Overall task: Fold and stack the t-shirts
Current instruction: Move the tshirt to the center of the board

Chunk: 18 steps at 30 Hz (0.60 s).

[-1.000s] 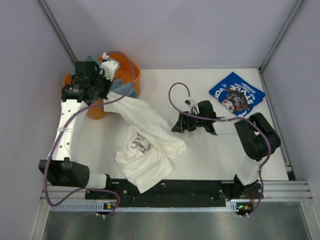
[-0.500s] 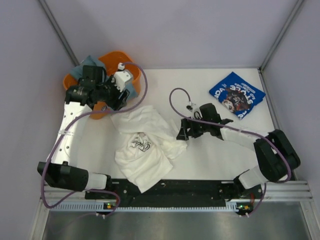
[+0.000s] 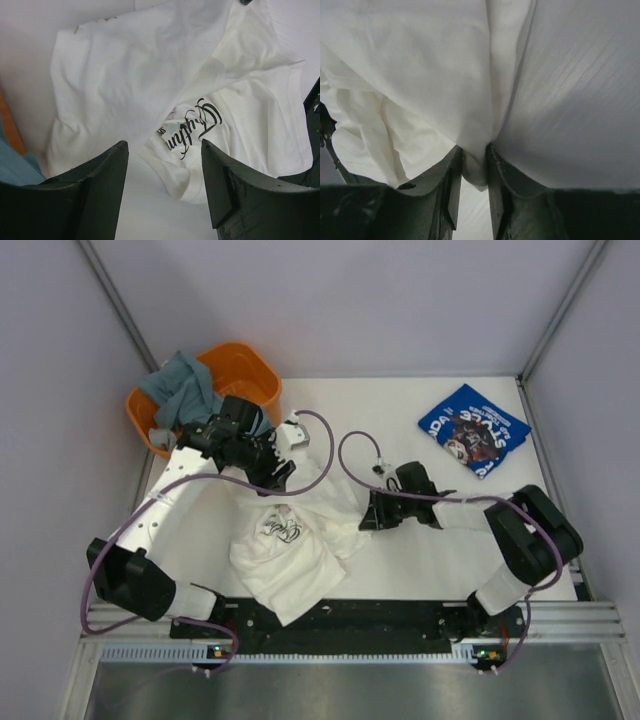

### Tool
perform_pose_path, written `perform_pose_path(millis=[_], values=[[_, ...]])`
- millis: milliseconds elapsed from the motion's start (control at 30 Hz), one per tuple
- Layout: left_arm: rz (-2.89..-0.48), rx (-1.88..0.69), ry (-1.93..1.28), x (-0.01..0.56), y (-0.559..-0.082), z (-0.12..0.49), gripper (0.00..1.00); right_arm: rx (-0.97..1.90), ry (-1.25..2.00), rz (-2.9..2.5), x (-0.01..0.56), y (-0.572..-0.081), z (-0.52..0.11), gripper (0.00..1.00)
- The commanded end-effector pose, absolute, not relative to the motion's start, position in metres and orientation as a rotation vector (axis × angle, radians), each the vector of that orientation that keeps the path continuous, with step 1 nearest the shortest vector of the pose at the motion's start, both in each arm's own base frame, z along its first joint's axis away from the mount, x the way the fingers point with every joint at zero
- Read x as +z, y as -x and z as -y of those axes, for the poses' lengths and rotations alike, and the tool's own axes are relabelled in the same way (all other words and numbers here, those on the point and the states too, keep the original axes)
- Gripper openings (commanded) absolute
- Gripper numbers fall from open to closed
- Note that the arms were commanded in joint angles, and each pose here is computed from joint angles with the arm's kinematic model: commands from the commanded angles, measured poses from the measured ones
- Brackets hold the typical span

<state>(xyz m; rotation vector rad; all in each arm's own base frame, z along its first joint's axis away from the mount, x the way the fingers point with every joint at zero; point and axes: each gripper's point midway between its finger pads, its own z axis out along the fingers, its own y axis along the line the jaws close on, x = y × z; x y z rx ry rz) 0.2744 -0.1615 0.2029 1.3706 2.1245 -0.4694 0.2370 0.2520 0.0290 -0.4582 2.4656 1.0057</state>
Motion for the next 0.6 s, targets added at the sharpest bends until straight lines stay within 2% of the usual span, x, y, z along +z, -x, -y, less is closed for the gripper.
perform_pose_path(millis=[0,33,167,267,400,567], values=[[-2.054,-0.453,-1.388,0.214,-0.276,0.163,0.65,1.121,0.474,-2.443,0.031,-0.244,-0.275,0.1],[-2.056,-0.45,-1.394,0.214,-0.274,0.163,0.65,1.095,0.476,-2.457,0.029,-0.244,-0.273,0.0],[-2.055,-0.447,-1.417,0.206,-0.272,0.162,0.65,0.921,0.507,-2.443,0.053,-0.253,-0.253,0.0],[-2.054,-0.426,-1.425,0.195,-0.278,0.165,0.68,0.848,0.578,-2.306,0.117,-0.264,-0.248,0.0],[-2.013,-0.345,-1.438,0.179,-0.295,0.175,0.75,0.788,0.628,-2.092,0.202,-0.266,-0.238,0.0],[-1.969,-0.326,-1.472,0.147,-0.311,0.198,0.89,0.764,0.655,-1.905,0.272,-0.259,-0.23,0.0]])
